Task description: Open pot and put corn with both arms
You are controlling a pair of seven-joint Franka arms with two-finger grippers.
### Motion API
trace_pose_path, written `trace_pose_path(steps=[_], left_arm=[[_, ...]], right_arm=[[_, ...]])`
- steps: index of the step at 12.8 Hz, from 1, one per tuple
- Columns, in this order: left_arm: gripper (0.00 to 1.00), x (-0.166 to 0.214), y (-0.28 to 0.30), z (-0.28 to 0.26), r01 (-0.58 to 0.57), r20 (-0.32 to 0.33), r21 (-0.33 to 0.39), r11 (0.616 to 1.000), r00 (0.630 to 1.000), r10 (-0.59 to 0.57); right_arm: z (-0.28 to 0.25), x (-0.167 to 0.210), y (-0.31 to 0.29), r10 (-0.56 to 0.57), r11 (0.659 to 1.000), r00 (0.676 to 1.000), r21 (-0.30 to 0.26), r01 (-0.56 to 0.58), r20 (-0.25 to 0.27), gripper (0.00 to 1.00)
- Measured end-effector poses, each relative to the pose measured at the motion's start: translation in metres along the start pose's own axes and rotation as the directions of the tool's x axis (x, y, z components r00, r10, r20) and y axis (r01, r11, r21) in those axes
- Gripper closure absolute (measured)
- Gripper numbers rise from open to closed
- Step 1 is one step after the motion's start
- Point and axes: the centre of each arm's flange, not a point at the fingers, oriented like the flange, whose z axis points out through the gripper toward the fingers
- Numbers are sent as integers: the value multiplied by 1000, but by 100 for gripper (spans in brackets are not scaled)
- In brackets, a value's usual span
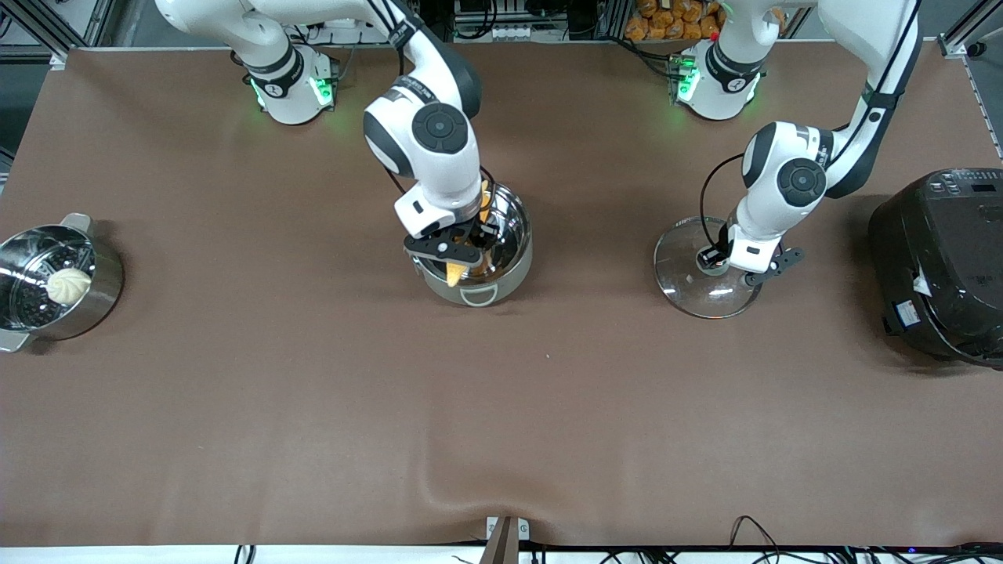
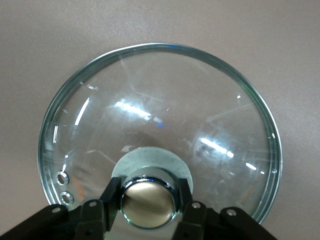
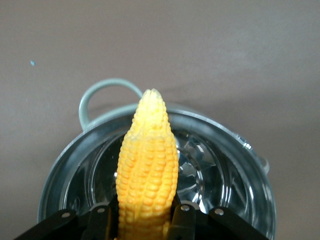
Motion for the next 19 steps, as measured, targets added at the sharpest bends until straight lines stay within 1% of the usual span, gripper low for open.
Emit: trace_pose_path(steps=[1, 2, 3, 4, 6, 7, 8, 12, 13, 14, 15, 16, 18, 19], left_arm=[[49, 0, 0, 0, 0, -1, -1, 1000, 1000, 0], [43, -1, 0, 1, -2, 2, 1, 1000, 1000, 2], [32, -2, 1, 0, -4, 0, 0, 1000, 1000, 4], [23, 0, 4, -5, -7, -8, -6, 1000, 1000, 7], [1, 7, 15, -30, -17, -23, -7, 1000, 1000, 17], [0, 11, 23, -51, -24, -29, 1, 1000, 999, 24], [0, 16, 30, -78, -28, -33, 12, 1000, 999, 28], [0, 33, 52, -197, -38, -42, 51, 998, 998, 40], [0, 37, 56, -220, -50, -44, 53, 997, 998, 53], [0, 40, 58, -241, -64, -46, 53, 997, 997, 67], [0, 43, 59, -260, -76, -49, 53, 996, 996, 78], [0, 45, 60, -280, -87, -52, 52, 995, 995, 90], [0, 49, 59, -324, -111, -67, 44, 993, 991, 113], [0, 50, 58, -346, -126, -79, 37, 991, 989, 129]], right_arm=[[5, -8, -3, -13, 1000, 1000, 8, 13, -4, 67], [12, -16, -6, -24, 1000, 1000, 19, 24, -9, 67], [18, -21, -7, -28, 999, 1000, 27, 28, -14, 67], [22, -25, -7, -26, 999, 1000, 30, 27, -15, 67], [23, -25, -6, -24, 999, 1000, 31, 25, -16, 67], [23, -25, -6, -23, 999, 1000, 32, 24, -17, 66], [23, -24, -6, -22, 999, 1000, 32, 23, -17, 62], [23, -24, -5, -23, 999, 1000, 30, 23, -17, 19], [24, -24, -5, -23, 999, 1000, 29, 24, -17, 12], [24, -24, -5, -23, 999, 1000, 30, 24, -18, 11], [23, -24, -5, -23, 999, 1000, 33, 24, -20, 4], [19, -23, -5, -21, 999, 999, 40, 22, -26, 0], [-2, -8, 2, 3, 998, 999, 66, 0, -54, 0], [-24, 10, 14, 24, 996, 997, 86, -17, -78, 0]])
